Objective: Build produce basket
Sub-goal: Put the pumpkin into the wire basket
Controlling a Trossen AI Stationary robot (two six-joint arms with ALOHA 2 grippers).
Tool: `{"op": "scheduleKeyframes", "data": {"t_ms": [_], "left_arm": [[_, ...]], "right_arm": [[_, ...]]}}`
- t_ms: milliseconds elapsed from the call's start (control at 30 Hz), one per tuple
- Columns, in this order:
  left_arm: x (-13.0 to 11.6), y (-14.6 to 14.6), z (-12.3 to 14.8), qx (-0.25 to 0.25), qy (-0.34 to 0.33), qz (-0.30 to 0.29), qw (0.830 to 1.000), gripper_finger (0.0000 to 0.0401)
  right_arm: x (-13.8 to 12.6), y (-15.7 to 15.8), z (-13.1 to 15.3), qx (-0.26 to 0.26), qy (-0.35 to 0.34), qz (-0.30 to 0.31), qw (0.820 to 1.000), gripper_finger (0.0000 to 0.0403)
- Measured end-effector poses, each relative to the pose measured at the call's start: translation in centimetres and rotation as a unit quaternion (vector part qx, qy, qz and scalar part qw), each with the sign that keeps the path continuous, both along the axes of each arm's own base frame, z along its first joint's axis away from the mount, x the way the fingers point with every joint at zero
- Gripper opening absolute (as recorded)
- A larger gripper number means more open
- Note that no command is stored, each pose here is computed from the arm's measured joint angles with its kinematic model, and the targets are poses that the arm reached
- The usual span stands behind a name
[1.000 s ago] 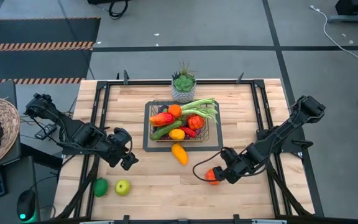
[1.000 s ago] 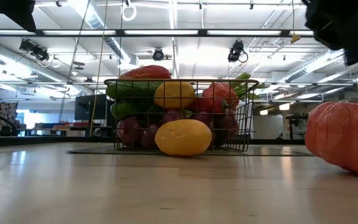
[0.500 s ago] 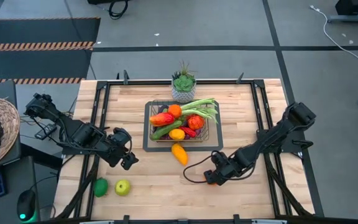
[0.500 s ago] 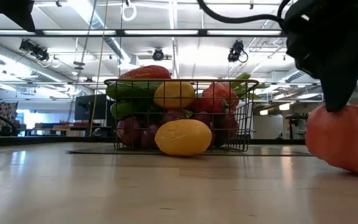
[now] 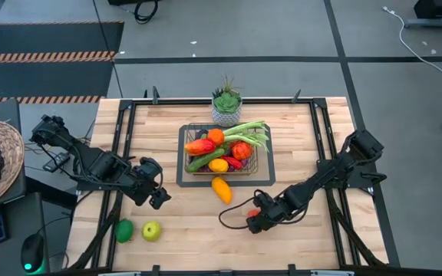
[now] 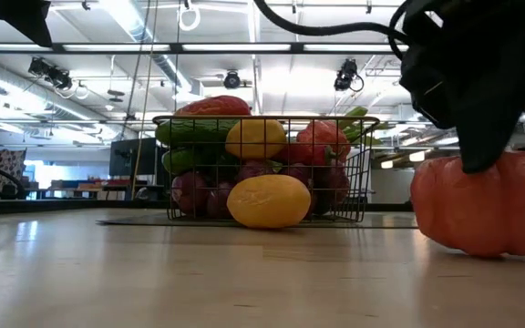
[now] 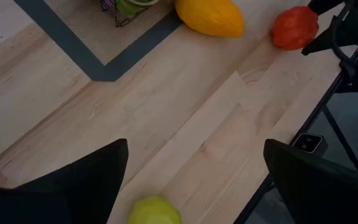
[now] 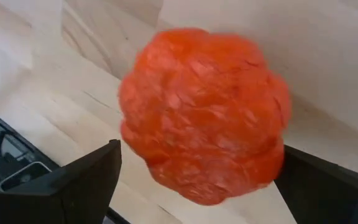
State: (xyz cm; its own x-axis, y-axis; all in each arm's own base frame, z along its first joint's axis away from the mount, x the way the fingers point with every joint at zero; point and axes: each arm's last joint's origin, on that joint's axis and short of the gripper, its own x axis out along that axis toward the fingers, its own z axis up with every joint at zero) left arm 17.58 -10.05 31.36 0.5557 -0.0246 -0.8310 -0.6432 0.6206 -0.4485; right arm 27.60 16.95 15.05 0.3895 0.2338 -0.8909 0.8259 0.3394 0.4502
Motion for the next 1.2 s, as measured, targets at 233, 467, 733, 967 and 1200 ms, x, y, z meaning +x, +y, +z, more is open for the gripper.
{"op": "scheduleKeyframes", "data": {"t_ms": [233, 467, 733, 967, 1200], "left_arm": [[0.0, 0.0, 0.0, 0.0, 0.0, 0.001, 1.0, 0.0382], [0.0, 0.0, 0.0, -0.003, -0.001, 0.003, 1.0, 0.0382], [0.0, 0.0, 0.0, -0.003, -0.001, 0.004, 1.0, 0.0382], [0.0, 0.0, 0.0, -0.003, -0.001, 0.003, 1.0, 0.0382], [0.0, 0.0, 0.0, -0.003, -0.001, 0.003, 1.0, 0.0382]], "right_arm": [[0.4, -1.0, 0.0, -0.019, -0.002, -0.028, 0.999, 0.0398], [1.0, -2.2, -0.1, -0.036, -0.006, -0.031, 0.999, 0.0398], [1.6, -3.3, -0.2, -0.047, -0.009, -0.048, 0.998, 0.0392], [1.8, -3.8, -0.1, -0.039, -0.008, -0.047, 0.998, 0.0354], [2.7, -4.1, 0.9, -0.011, -0.056, -0.053, 0.997, 0.0351]]}}
